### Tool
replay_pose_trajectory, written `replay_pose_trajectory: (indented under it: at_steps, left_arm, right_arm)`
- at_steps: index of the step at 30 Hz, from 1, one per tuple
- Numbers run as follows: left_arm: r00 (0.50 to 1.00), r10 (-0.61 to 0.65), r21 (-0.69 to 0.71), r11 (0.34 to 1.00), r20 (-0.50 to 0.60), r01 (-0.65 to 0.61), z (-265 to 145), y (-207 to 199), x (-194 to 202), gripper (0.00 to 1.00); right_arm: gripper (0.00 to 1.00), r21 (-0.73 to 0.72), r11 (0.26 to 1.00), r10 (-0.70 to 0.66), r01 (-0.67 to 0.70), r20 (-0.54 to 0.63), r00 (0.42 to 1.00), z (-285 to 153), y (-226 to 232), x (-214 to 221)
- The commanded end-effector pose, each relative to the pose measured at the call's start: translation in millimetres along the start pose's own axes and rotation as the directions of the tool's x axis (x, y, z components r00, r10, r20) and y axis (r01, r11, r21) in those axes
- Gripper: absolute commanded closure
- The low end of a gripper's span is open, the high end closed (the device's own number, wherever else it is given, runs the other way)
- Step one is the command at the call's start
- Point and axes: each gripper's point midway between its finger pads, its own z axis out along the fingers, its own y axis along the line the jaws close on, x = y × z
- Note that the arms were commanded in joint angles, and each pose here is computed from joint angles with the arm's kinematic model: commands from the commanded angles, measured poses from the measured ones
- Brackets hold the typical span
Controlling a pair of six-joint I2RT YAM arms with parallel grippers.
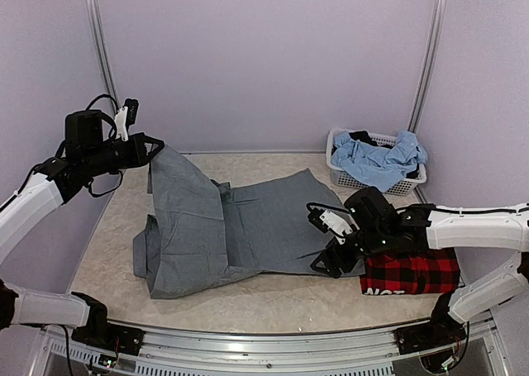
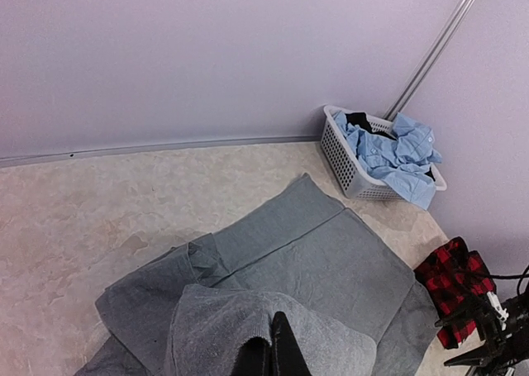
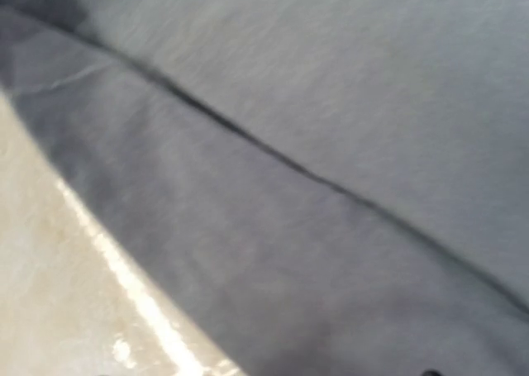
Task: Fold and stack the long sleeve shirts
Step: Pick up the flattened shirt from the center of the board.
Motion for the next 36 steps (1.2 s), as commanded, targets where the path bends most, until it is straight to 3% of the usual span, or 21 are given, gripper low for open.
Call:
replay_pose_trajectory:
  at_steps: [1,10,18,23,30,36]
  left_arm:
    - [1.0,0.016,0.033,0.999,0.027,-0.017,-3,-8,-12,1.0]
    - [1.0,0.013,0.048,0.999,0.01,-0.013,2,-8,-8,1.0]
    - [1.0,0.011,0.059,0.998,-0.002,-0.011,4,-9,-4,1.0]
    - [1.0,0.013,0.064,0.998,-0.006,-0.013,5,-9,-3,1.0]
    - [1.0,0.016,0.063,0.998,-0.009,-0.015,5,-9,-3,1.0]
    - [1.0,0.017,0.035,0.999,-0.004,-0.017,3,-3,-5,1.0]
  right_arm:
    - [0.23,0.076,0.997,-0.016,0.016,-0.002,1.0,12,6,7]
    - [0.24,0.223,0.965,-0.124,0.138,-0.079,0.989,31,10,31]
    - [0.24,0.378,0.903,-0.139,0.204,-0.192,0.972,45,-9,49]
    - [0.28,0.456,0.865,-0.136,0.208,-0.186,0.973,45,-21,43]
    - [0.41,0.515,0.819,-0.158,0.253,-0.222,0.962,43,-32,42]
    - [0.73,0.522,0.811,-0.162,0.264,-0.233,0.959,39,-34,42]
